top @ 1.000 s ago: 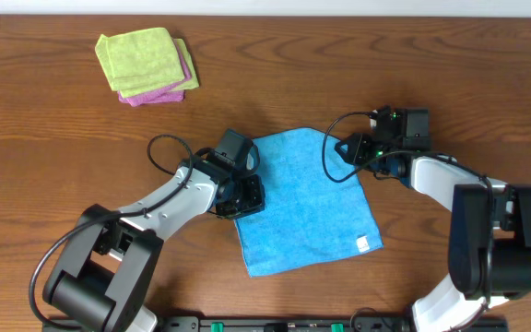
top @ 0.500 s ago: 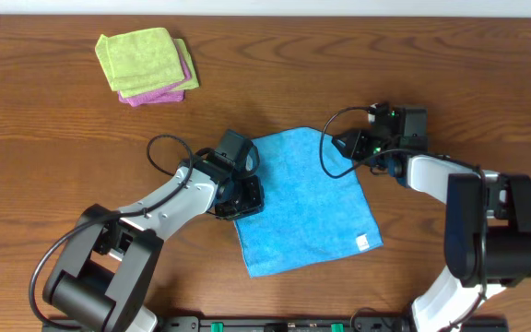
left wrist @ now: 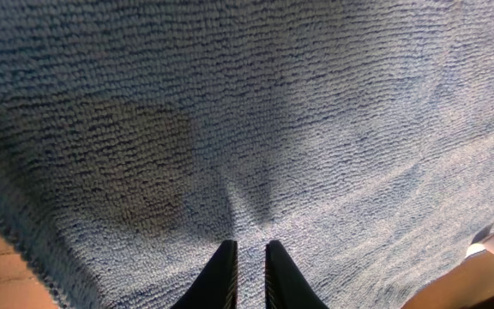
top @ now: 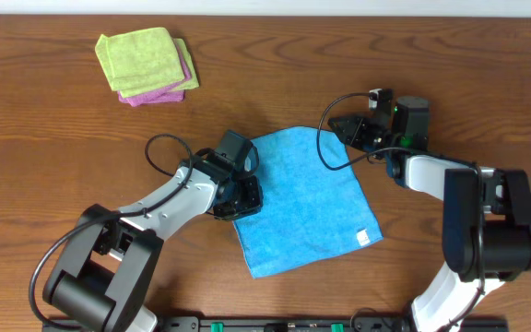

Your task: Fold the cloth

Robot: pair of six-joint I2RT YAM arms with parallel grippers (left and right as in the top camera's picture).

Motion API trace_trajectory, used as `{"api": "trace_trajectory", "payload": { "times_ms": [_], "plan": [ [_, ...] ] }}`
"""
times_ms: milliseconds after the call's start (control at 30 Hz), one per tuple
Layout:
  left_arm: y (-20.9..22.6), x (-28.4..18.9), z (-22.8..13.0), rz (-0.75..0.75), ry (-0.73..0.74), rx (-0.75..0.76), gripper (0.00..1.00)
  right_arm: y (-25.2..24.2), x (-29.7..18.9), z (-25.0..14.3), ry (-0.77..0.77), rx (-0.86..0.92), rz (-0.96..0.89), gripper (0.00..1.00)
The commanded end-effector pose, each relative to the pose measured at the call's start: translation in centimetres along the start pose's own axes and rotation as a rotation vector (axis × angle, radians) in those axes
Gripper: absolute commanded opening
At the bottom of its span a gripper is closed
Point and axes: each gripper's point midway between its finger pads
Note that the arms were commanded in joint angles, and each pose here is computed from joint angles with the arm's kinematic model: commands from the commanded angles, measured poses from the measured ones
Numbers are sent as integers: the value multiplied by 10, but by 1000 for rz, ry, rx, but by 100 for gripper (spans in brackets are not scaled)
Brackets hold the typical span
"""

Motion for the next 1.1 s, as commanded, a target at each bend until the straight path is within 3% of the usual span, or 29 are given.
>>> {"api": "trace_trajectory", "payload": {
  "times_ms": [0, 500, 1067],
  "plan": [
    [0, -1, 5, 13, -18, 1, 13, 5, 4, -10, 36, 14, 21, 31],
    [3, -1, 3, 23, -9, -5, 10, -34, -8, -35, 124, 42, -136, 28],
    [2, -1, 3, 22, -7, -5, 10, -51, -12, -31, 113, -2, -218, 29]
  ]
}}
Point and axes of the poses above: each gripper's point midway between its finger pads, its own x axis out along the fingers, its own y axis along the line the jaws close on, z = x × y, and after that the axes turned 13 degrees about -x, right-handed
